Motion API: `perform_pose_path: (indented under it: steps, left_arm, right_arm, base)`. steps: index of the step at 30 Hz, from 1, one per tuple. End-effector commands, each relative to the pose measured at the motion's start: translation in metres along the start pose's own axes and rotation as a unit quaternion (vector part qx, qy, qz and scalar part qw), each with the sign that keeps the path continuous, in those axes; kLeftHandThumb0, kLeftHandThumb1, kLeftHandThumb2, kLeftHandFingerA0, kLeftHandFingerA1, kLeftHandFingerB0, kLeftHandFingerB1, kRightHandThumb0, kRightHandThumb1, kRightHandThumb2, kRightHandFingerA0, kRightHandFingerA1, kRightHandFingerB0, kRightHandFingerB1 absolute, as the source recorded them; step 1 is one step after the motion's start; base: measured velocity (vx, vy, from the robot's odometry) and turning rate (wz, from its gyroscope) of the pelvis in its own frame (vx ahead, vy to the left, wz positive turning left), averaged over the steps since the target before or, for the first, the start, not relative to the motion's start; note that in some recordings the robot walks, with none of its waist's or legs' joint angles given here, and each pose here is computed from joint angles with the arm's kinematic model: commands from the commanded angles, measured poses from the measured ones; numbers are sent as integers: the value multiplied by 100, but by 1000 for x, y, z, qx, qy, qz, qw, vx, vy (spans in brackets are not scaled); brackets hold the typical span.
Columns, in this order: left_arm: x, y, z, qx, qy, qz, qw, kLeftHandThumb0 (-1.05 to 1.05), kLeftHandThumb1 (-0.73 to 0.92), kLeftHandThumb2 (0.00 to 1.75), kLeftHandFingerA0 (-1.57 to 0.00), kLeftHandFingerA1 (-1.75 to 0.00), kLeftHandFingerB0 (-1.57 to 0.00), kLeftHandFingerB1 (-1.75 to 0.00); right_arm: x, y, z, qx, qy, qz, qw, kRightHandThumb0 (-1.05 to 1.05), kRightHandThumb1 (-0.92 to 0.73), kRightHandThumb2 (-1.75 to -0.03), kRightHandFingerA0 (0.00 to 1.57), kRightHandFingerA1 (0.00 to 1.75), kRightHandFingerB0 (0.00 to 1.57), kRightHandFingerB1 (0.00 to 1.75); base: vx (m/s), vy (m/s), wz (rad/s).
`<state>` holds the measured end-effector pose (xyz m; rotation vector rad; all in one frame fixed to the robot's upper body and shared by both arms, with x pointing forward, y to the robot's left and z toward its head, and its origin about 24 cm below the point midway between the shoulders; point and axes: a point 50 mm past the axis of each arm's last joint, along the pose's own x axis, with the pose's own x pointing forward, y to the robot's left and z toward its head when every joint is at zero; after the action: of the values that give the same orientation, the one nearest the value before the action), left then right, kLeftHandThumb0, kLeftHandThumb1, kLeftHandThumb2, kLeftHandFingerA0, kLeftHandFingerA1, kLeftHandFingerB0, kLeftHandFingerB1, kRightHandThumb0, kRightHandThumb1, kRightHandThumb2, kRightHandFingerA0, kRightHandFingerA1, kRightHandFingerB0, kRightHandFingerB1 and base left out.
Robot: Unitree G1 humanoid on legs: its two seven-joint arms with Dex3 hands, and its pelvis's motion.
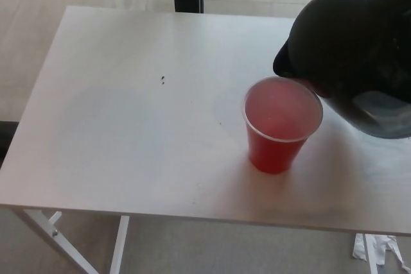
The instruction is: The robot uses its right hand to lift up a kettle kept on the middle of the desk by its handle and tilt it into a glass kept next to it to pour out water
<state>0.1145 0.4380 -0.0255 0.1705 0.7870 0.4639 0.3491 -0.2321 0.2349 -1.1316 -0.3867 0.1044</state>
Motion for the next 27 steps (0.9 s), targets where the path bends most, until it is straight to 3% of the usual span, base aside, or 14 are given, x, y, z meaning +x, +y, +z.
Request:
perform_pose_path:
  steps: [1, 2, 6, 8, 9, 12, 13, 15, 16, 17, 19, 21, 24, 27]
  left_arm:
    - [-3, 10, 9, 29, -12, 9, 999, -72, 89, 67, -57, -49, -38, -41]
    - [-2, 10, 10, 22, -11, 12, 1000, -71, 69, 107, -49, -61, -32, -53]
    - [-1, 10, 11, 10, -12, 12, 1000, -74, 70, 107, -52, -63, -34, -54]
    - [-1, 10, 11, 10, -12, 12, 1000, -74, 71, 107, -54, -62, -35, -54]
    - [-1, 10, 12, 13, -13, 13, 1000, -74, 71, 108, -53, -62, -35, -54]
    - [0, 9, 14, 13, -14, 12, 1000, -74, 70, 107, -52, -61, -34, -53]
    - [0, 8, 14, 13, -15, 10, 1000, -75, 71, 108, -54, -63, -34, -53]
    - [0, 8, 15, 14, -17, 10, 1000, -75, 71, 108, -53, -62, -34, -53]
    - [0, 8, 15, 7, -18, 9, 1000, -76, 71, 108, -54, -63, -34, -53]
    - [0, 8, 14, 16, -20, 10, 1000, -75, 71, 108, -53, -61, -35, -54]
    - [0, 9, 15, 13, -18, 11, 1000, -76, 70, 107, -53, -61, -35, -54]
    - [0, 8, 17, 19, -23, 8, 1000, -76, 71, 108, -52, -62, -33, -54]
    - [0, 10, 21, 15, -27, 7, 1000, -77, 72, 109, -52, -62, -33, -54]
    - [0, 12, 22, 25, -27, 9, 999, -75, 73, 109, -50, -62, -32, -53]
  right_arm:
    - [12, -12, 35, -23, -125, -22, 992, -22, -58, -97, 108, 174, 74, 149]
    - [13, -12, 38, -27, -127, -21, 991, -23, -58, -107, 91, 173, 81, 145]
    - [17, -11, 46, -28, -137, -23, 990, -16, -55, -113, 96, 162, 87, 141]
    - [19, -10, 51, -33, -160, -31, 986, -17, -62, -99, 92, 175, 76, 161]
    - [21, -11, 55, -42, -167, -32, 985, -24, -68, -74, 90, 175, 72, 163]
    - [23, -13, 58, -57, -169, -27, 984, -25, -70, -70, 90, 175, 64, 172]
    - [24, -14, 59, -57, -173, -28, 983, -22, -66, -75, 90, 175, 63, 175]
    - [25, -16, 59, -59, -182, -35, 981, -11, -52, -108, 92, 175, 69, 170]
    - [26, -19, 57, -54, -176, -30, 982, -16, -48, -116, 123, 143, 101, 130]
    - [28, -24, 52, -45, -178, -37, 982, -15, -48, -132, 94, 174, 80, 159]
    - [29, -27, 49, -41, -163, -29, 985, -18, -49, -133, 95, 173, 84, 158]
    - [29, -35, 45, -44, -158, -24, 986, -21, -53, -118, 94, 173, 86, 144]
    - [29, -47, 41, -55, -157, -26, 986, -23, -62, -100, 91, 175, 73, 165]
    - [26, -53, 42, -63, -169, -30, 983, -20, -56, -112, 91, 175, 76, 165]
  base:
    - [0, 0, 0]
    - [0, 0, 0]
    - [0, 0, 0]
    - [0, 0, 0]
    - [0, 0, 0]
    - [0, 0, 0]
    - [0, 0, 0]
    - [0, 0, 0]
    - [0, 0, 0]
    - [0, 0, 0]
    - [0, 0, 0]
    - [0, 0, 0]
    - [0, 0, 0]
    - [0, 0, 0]
